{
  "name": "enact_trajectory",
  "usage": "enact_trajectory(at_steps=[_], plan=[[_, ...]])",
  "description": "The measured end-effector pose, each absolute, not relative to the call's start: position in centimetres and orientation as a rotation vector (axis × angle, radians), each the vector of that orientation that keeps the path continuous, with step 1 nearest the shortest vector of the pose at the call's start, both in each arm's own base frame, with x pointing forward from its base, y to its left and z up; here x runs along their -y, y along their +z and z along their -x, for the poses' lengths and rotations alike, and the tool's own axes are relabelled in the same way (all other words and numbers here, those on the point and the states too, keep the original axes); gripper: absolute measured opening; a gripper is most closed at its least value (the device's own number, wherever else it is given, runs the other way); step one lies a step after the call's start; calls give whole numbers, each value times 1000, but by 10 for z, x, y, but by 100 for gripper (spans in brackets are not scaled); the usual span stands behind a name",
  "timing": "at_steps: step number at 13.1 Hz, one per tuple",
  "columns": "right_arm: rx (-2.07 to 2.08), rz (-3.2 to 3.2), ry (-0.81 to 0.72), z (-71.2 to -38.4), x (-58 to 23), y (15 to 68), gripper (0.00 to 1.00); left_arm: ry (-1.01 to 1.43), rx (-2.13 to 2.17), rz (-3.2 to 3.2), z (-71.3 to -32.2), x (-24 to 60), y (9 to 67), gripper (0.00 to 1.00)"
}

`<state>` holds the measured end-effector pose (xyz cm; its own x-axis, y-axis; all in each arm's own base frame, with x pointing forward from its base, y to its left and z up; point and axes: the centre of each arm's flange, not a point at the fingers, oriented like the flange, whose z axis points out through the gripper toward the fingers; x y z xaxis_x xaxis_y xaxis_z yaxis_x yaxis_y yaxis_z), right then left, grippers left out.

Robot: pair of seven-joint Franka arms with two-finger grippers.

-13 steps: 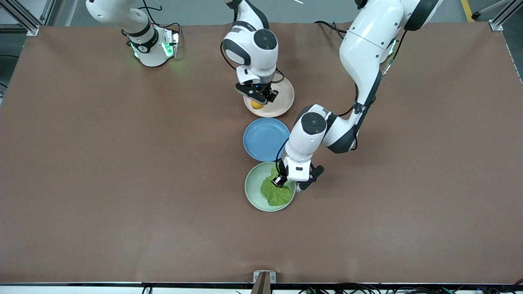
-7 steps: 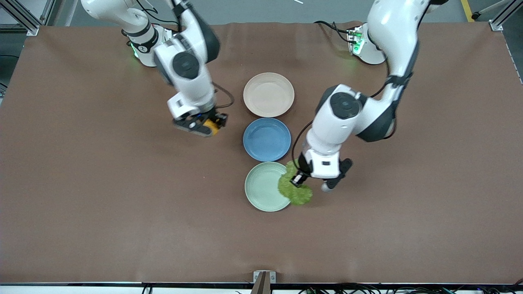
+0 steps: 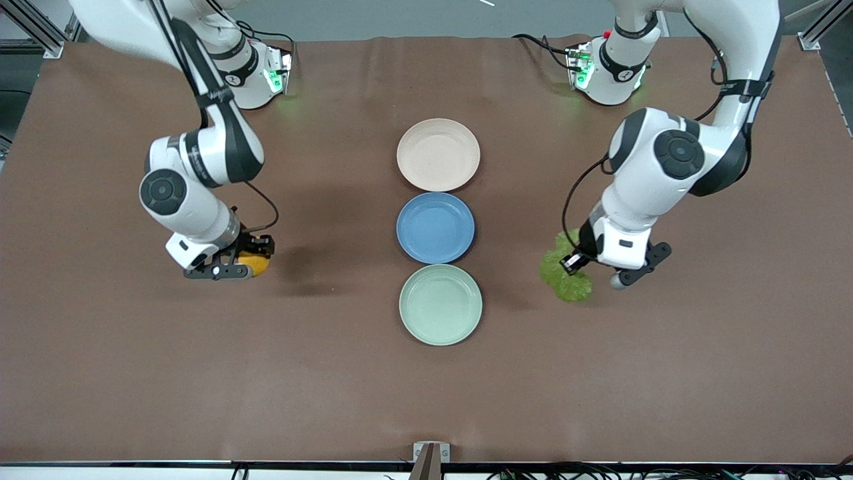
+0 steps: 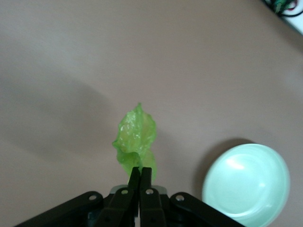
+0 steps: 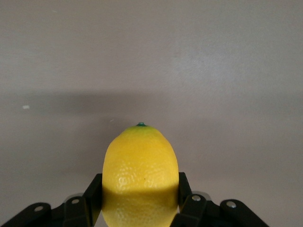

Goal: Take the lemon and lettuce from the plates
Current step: 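Lift the lemon off the plate while the left gripper lifts the lettuce, then lower the lemon onto the table while the left gripper lowers the lettuce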

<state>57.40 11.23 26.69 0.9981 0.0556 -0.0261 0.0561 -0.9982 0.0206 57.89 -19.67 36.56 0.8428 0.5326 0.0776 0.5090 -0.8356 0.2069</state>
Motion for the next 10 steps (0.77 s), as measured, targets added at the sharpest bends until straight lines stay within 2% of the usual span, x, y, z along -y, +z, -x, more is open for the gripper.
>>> enact_trajectory(at_steps=[4, 10], plan=[[-208, -3112, -10, -583, -86, 216, 65, 269, -681, -2872, -544, 139, 309, 2], [-294, -3106, 6, -589, -60, 199, 65, 207, -515, -2958, -519, 88, 261, 3]])
